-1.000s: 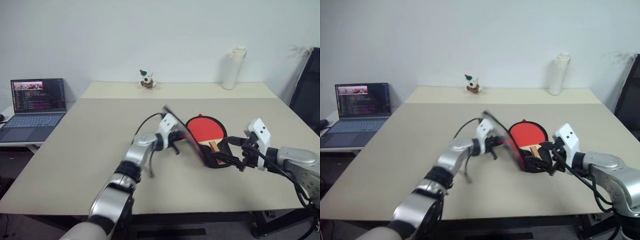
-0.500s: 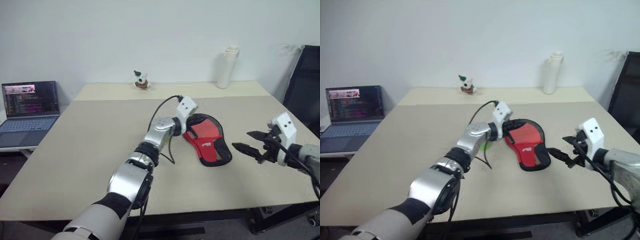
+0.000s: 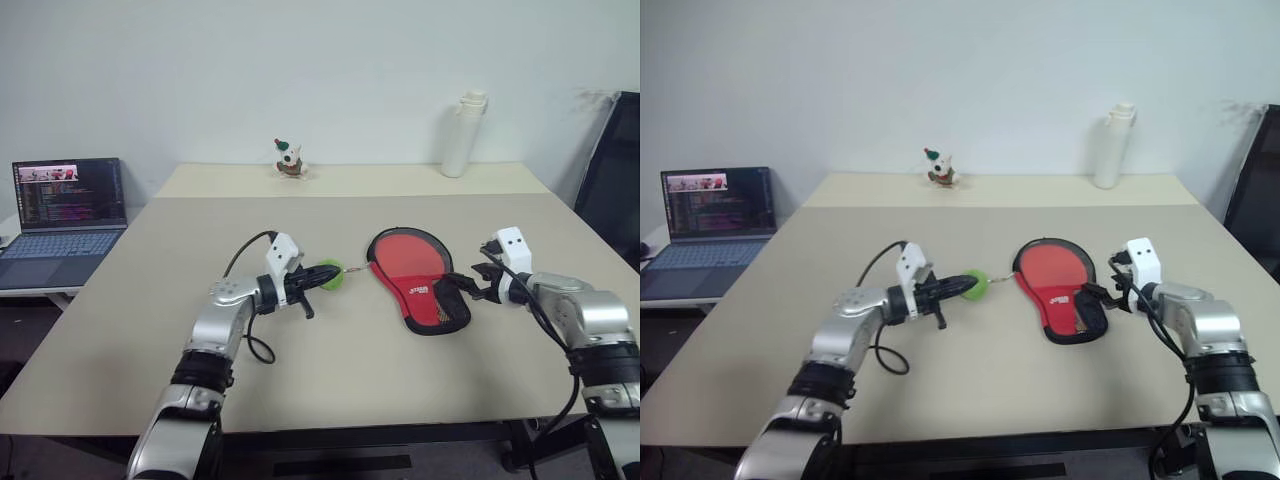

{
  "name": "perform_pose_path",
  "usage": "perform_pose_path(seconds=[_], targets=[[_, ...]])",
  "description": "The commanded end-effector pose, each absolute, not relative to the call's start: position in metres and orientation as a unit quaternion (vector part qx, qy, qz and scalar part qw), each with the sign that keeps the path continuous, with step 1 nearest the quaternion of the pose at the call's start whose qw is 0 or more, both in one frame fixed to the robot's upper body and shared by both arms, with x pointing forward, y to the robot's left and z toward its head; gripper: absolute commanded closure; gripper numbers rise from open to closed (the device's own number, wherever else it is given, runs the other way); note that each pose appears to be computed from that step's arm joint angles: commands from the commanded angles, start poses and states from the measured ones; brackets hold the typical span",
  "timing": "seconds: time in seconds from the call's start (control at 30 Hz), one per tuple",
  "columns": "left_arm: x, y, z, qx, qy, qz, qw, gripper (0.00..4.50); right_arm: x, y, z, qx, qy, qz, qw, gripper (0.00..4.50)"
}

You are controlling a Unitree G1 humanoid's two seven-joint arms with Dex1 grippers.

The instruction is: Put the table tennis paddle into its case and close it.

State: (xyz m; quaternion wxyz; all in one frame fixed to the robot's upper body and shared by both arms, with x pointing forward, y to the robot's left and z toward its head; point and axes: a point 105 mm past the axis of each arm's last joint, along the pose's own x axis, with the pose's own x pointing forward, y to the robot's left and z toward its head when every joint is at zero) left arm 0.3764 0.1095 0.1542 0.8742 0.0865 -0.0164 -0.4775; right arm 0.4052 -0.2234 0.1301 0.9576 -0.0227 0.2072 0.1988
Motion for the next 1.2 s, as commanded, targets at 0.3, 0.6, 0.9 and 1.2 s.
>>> perform_pose_path(seconds=[0.3, 0.6, 0.9, 1.2], targets=[[0.367, 0.11, 0.172, 0.093, -0.038, -0.465, 0.88, 4.47, 0.416, -0.21, 0.105, -0.019, 0.23, 0.223, 0.947, 0.0], [0.368, 0.109, 0.17, 0.099, -0.037, -0.467, 0.878, 4.5, 0.407, -0.181, 0.084, -0.033, 0.256, 0.262, 0.93, 1.96], [0.357, 0.115, 0.164, 0.101, -0.023, -0.486, 0.867, 4.5, 0.4, -0.166, 0.078, 0.016, 0.283, 0.263, 0.922, 4.49], [0.304, 0.142, 0.152, 0.101, 0.06, -0.592, 0.798, 4.5, 0.374, -0.144, 0.104, 0.091, 0.28, 0.246, 0.923, 4.49]])
